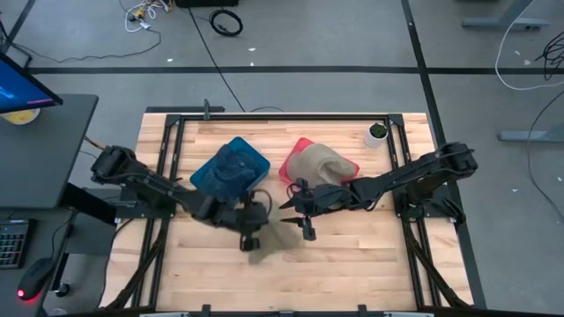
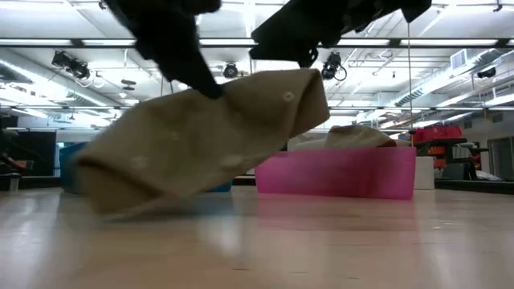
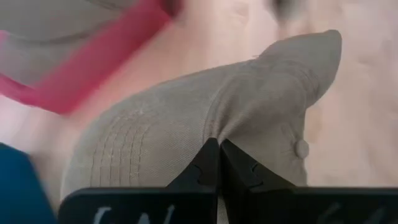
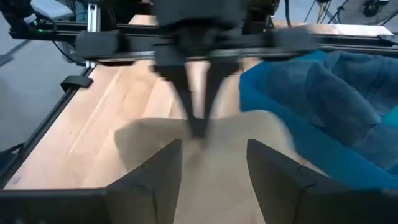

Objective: Pick & Place hat
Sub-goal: Put the brown cap into the pink bin

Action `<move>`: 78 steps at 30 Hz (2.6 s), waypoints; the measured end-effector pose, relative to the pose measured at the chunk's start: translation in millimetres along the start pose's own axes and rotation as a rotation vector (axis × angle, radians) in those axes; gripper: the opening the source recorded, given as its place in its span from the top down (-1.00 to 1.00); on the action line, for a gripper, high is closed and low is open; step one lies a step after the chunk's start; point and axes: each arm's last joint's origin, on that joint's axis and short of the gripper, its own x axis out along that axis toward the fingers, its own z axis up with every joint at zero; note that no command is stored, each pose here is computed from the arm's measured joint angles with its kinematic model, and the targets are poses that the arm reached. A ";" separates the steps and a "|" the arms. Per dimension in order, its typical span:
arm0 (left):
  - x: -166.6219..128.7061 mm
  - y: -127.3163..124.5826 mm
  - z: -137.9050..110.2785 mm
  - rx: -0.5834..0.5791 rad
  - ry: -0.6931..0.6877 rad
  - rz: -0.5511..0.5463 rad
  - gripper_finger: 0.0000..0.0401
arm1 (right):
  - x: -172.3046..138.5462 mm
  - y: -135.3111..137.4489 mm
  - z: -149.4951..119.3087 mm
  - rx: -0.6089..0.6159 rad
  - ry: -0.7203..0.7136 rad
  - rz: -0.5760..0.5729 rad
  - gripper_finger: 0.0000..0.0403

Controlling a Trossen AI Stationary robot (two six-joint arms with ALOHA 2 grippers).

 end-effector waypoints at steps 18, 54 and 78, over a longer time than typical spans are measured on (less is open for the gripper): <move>6.9 26.0 26.7 0.079 -0.098 0.051 0.98 | 22.3 -15.6 -21.7 -0.184 0.094 -0.171 0.10; 6.5 44.6 38.1 0.086 -0.177 0.269 0.03 | -34.9 -34.0 16.1 -0.328 0.362 -0.504 0.96; 3.5 54.0 38.5 0.099 -0.172 0.349 0.04 | -112.3 -99.2 -36.9 -0.306 0.663 -0.557 0.96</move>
